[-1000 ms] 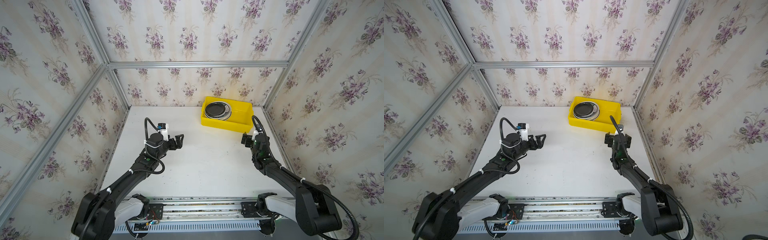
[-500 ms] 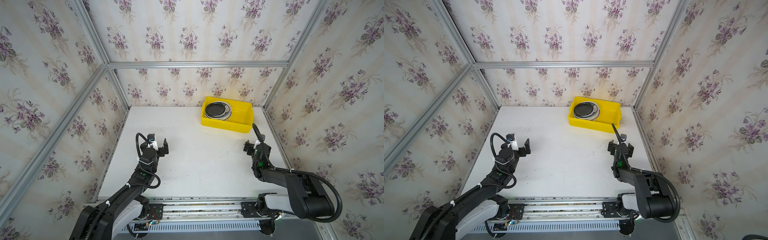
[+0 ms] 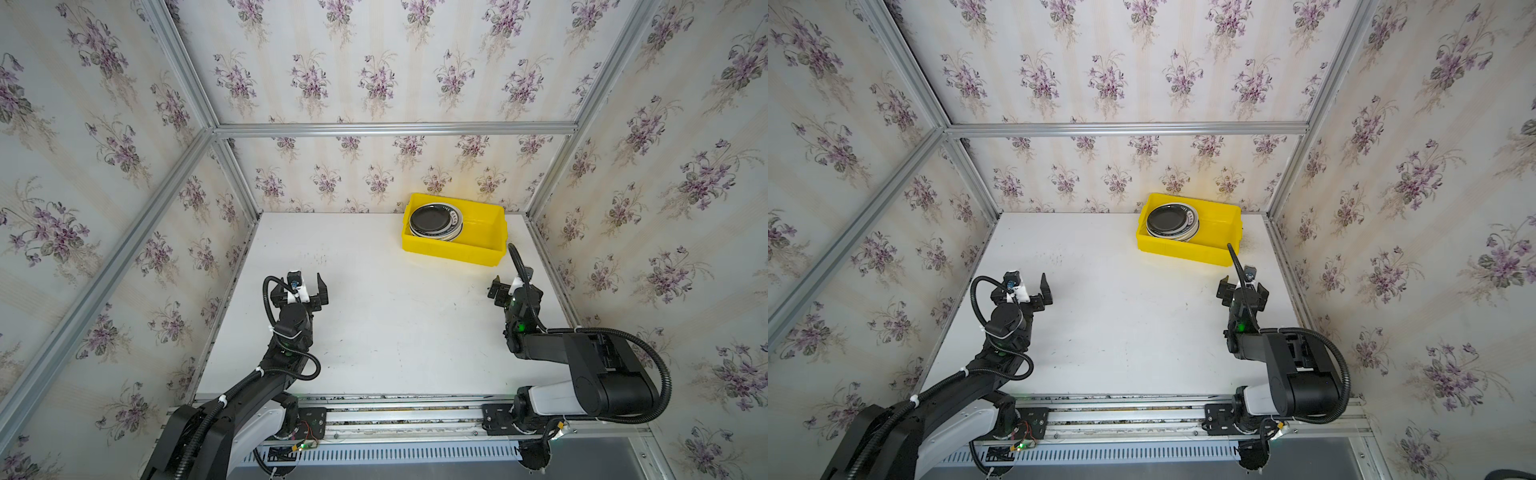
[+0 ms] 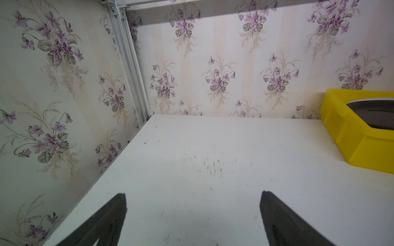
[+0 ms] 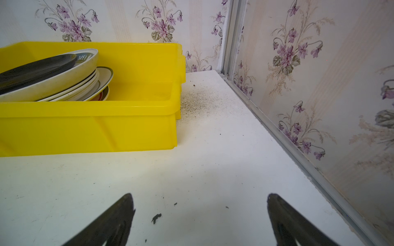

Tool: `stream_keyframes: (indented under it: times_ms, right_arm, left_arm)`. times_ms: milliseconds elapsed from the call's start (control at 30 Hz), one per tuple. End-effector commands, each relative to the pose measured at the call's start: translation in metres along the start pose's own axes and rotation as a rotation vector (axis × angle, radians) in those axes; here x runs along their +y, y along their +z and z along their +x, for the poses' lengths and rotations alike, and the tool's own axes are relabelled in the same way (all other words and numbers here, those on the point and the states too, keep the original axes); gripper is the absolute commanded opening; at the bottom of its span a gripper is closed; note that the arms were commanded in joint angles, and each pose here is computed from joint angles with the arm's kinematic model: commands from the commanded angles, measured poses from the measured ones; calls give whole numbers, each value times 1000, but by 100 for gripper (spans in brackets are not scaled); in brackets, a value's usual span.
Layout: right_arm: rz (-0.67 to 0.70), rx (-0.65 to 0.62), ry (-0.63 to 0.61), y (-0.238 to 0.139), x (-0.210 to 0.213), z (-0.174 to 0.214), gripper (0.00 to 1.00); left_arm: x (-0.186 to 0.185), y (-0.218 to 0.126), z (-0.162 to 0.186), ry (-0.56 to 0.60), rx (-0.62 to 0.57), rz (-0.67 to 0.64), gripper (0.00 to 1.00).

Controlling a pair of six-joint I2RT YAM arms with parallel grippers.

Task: Place the plates into the plastic bin on the countertop

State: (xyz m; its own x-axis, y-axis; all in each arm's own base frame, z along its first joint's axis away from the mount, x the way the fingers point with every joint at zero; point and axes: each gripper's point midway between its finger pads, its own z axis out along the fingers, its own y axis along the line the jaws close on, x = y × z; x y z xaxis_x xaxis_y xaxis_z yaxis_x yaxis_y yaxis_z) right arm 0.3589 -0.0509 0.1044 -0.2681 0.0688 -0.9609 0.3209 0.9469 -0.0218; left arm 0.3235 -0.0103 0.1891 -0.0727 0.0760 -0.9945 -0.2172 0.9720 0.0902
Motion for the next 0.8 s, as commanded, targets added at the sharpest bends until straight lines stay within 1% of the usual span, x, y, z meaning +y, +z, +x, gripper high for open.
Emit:
stream_keyframes:
  times_ms: [0, 100, 133, 167, 267, 333, 400, 467, 500, 633, 767]
  right_arm:
    - [-10, -45, 26, 1, 3, -14, 99]
    - [-9, -43, 27, 2, 3, -14, 99]
    - [-9, -40, 24, 3, 3, -14, 99]
    - [-10, -38, 24, 3, 3, -14, 99]
    - [-8, -36, 24, 3, 3, -14, 99]
    - [-7, -31, 23, 4, 3, -14, 99]
    - [-3, -19, 18, 6, 3, -13, 99]
    - [1, -13, 15, 9, 4, -17, 99]
    - [2, 14, 2, 10, 5, -11, 99]
    - [-2, 15, -3, 10, 6, -11, 99]
    - [-25, 16, -16, 11, 11, -11, 99]
  left_arm:
    - [15, 0, 1, 33, -23, -87, 100]
    - [18, 4, 12, 77, -32, -114, 100]
    - [18, 6, 10, 84, -44, -119, 100]
    - [16, 10, 9, 84, -41, -121, 99]
    - [7, 18, 13, 69, -19, -71, 99]
    - [11, 20, 22, 62, -6, -96, 100]
    - [15, 18, 20, 49, -31, -112, 100]
    - [16, 19, 21, 36, -17, -112, 100]
    - [17, 22, 23, 32, -2, -103, 100]
    - [22, 28, 27, -11, 22, -78, 100]
    - [17, 33, 38, -36, 56, 6, 100]
